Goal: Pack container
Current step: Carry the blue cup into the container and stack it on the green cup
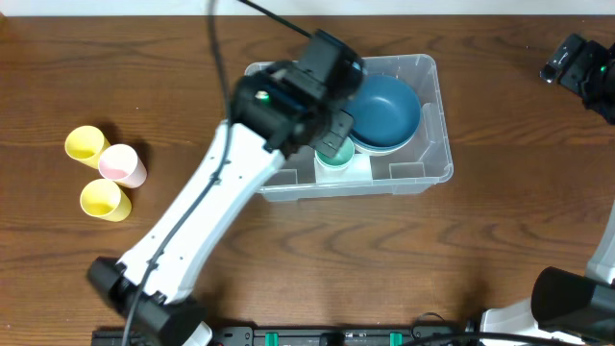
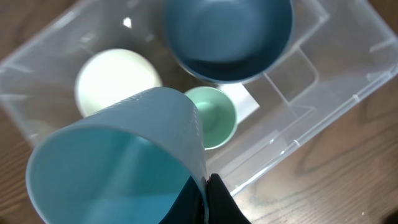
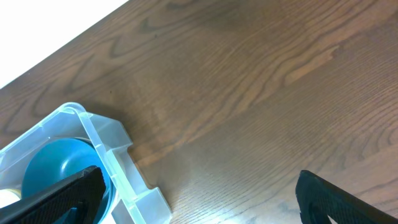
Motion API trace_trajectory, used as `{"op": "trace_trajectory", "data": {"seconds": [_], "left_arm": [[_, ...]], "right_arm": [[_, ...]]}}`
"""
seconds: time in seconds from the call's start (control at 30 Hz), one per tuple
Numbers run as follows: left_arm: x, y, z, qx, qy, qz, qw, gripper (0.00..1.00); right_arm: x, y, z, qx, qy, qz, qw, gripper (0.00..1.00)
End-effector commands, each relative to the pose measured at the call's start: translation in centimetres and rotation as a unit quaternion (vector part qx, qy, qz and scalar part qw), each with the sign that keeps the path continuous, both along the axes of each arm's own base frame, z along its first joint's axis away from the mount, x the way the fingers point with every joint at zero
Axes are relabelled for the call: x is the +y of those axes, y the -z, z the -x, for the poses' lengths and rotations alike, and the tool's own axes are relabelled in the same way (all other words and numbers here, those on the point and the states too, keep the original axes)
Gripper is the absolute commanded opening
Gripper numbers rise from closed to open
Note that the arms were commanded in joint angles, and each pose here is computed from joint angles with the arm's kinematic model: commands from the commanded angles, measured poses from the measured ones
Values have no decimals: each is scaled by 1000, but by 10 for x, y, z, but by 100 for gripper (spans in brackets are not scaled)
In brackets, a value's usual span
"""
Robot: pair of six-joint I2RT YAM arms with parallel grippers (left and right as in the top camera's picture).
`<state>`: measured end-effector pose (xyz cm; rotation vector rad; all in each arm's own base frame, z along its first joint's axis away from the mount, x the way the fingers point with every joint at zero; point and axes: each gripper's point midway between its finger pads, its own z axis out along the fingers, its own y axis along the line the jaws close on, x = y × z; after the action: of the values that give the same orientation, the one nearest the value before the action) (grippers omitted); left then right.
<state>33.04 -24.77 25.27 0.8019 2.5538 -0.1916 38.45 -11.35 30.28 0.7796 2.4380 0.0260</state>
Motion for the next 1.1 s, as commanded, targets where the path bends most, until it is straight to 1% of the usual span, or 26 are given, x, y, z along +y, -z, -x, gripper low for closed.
{"op": "trace_trajectory", "data": {"seconds": [0.0,0.27,0.47,0.57,0.6,0.67,0.7,0.73,0.8,0.9,1.0,1.07], "left_arm": [[-12,23,1,22,23,-24,999,6],[-28,67,0,68,35,-53,996,6],[-29,84,-2,84,35,-65,994,6],[-30,88,-2,88,35,-69,993,8],[-30,89,-3,89,35,-69,993,15],[-30,90,-3,89,35,-70,993,45],[-30,89,-3,88,35,-69,993,57],[-30,89,-3,88,35,-69,993,66],[-29,89,-4,87,35,-71,993,77],[-19,86,-5,89,21,-77,993,82],[2,68,-9,86,-17,-71,994,82],[19,47,-13,71,-45,-52,995,82]], "right_arm": [[1,0,0,-1,4,-3,1000,99],[1,0,0,-1,4,-3,1000,99],[1,0,0,-1,4,-3,1000,99],[1,0,0,-1,4,-3,1000,99],[1,0,0,-1,4,-3,1000,99],[1,0,0,-1,5,-3,1000,99],[1,0,0,-1,4,-3,1000,99],[1,0,0,-1,4,-3,1000,99],[1,0,0,-1,4,-3,1000,99],[1,0,0,-1,5,-3,1000,99],[1,0,0,-1,4,-3,1000,99],[1,0,0,-1,4,-3,1000,99]]}}
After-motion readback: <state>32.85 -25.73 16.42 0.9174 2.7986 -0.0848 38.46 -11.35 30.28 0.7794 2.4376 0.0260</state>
